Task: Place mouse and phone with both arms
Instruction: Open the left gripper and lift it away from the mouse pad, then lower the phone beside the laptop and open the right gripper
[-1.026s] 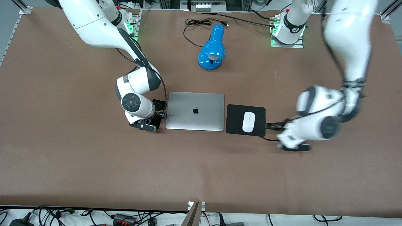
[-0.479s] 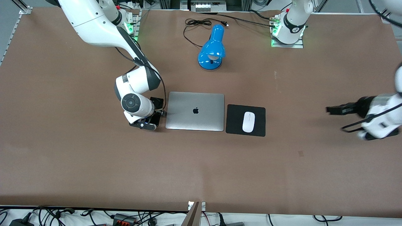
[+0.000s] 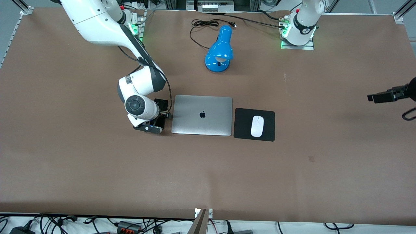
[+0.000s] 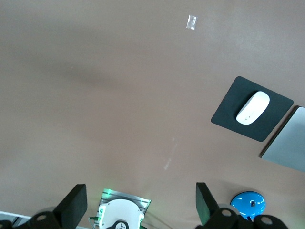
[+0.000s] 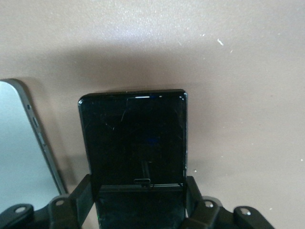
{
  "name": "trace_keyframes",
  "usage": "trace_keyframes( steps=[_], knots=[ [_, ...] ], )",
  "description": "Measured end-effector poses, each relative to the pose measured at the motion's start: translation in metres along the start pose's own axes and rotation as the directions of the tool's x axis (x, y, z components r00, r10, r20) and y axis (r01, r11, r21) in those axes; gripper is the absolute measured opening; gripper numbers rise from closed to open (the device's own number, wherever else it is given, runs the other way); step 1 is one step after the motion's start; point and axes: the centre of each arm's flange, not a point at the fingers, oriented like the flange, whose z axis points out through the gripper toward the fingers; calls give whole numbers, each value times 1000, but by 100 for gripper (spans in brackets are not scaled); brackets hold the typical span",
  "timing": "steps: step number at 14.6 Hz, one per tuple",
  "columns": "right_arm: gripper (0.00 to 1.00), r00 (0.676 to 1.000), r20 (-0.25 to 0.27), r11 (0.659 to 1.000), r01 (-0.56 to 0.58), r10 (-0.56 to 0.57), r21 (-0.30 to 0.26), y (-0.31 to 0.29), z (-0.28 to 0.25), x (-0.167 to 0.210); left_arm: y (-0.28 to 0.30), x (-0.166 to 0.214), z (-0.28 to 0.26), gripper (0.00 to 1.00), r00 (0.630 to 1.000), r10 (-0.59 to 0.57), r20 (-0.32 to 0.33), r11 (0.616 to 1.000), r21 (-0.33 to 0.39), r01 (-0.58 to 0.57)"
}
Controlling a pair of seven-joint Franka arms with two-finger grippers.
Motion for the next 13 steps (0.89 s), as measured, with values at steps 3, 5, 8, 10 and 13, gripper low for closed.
trace_keyframes(
  steps=[3, 5, 8, 10, 13],
  knots=[
    [79, 1000, 10, 1000, 2, -2, -6, -1, 10, 0, 4, -27, 5, 100, 995, 50, -83, 999, 11, -50],
    [80, 1000, 13, 1000, 3, -3, -7, -1, 14, -1, 1, -48, 9, 100, 990, 94, -103, 995, 26, -92],
    [89, 1000, 8, 1000, 3, -3, -4, -2, 11, 0, 0, -65, 11, 100, 987, 111, -115, 994, 34, -107],
    [99, 1000, -9, 1000, 6, -6, 5, -3, -4, 1, 3, -66, 11, 100, 985, 120, -121, 992, 37, -117],
    [100, 999, -46, 999, 27, -26, 17, 1, -65, 3, 9, -67, 12, 100, 982, 137, -127, 990, 60, -130]
  ],
)
